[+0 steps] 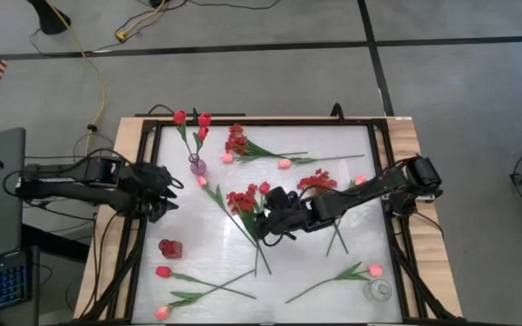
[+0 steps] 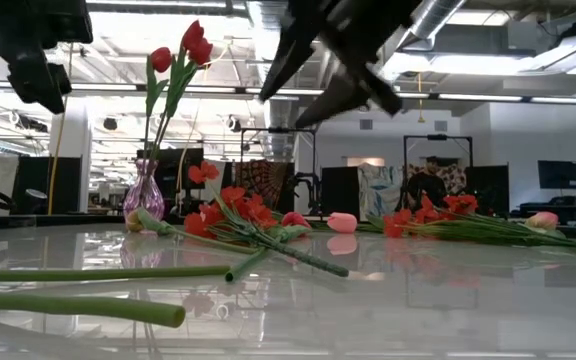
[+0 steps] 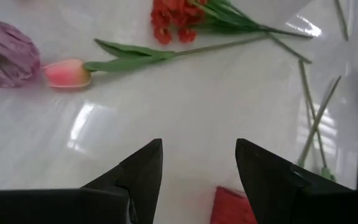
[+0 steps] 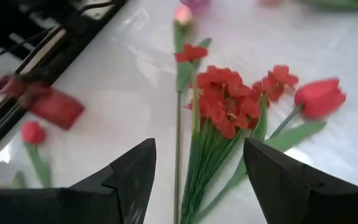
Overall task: Sort flowers into vase by color
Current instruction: Put the red tulip into the purple vase
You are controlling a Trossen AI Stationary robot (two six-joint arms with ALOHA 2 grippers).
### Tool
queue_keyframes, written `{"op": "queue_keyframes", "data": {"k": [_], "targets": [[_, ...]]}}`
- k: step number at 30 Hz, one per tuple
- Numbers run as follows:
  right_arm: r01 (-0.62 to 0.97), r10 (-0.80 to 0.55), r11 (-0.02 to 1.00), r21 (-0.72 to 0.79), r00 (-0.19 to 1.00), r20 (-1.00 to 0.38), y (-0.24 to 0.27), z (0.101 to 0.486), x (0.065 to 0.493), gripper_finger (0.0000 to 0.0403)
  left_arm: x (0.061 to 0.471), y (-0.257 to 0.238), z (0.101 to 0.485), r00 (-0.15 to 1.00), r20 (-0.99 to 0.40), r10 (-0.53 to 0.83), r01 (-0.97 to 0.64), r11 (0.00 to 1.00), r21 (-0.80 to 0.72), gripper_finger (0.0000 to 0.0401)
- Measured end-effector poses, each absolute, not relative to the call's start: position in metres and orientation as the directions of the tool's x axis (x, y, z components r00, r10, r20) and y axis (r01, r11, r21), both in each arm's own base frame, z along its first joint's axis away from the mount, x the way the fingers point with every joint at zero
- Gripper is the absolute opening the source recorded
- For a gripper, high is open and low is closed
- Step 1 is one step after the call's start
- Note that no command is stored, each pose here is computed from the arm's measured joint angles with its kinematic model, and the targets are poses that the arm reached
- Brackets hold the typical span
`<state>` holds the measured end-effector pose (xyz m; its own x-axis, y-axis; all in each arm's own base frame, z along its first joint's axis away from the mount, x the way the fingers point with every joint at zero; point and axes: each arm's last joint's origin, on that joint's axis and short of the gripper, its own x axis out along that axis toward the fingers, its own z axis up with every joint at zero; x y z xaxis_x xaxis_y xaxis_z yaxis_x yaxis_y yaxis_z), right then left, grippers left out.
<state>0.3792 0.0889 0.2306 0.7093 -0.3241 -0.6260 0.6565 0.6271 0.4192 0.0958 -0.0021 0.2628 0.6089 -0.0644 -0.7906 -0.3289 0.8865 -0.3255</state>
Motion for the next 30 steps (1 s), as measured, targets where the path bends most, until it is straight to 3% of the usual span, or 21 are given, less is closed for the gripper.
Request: {"op": "queue_keyframes", "data": {"k": [8, 13, 30], "targets": [[0.754, -0.299, 0.518, 0.403, 0.602, -0.741, 0.075, 0.179, 0.405, 0.0269, 0.098, -0.003, 0.258, 0.621, -0.783, -0.040, -0.279, 0.922, -0.268, 0.0190], [0.815, -0.295, 0.492, 0.306, 0.487, -0.822, 0.072, 0.161, 0.418, 0.0269, 0.098, -0.003, 0.258, 0.618, -0.785, -0.042, -0.279, 0.922, -0.269, 0.0190], [0.865, -0.302, 0.433, 0.252, 0.403, -0.864, 0.087, 0.156, 0.423, 0.0269, 0.098, -0.003, 0.258, 0.621, -0.783, -0.032, -0.277, 0.926, -0.257, 0.0190]]}}
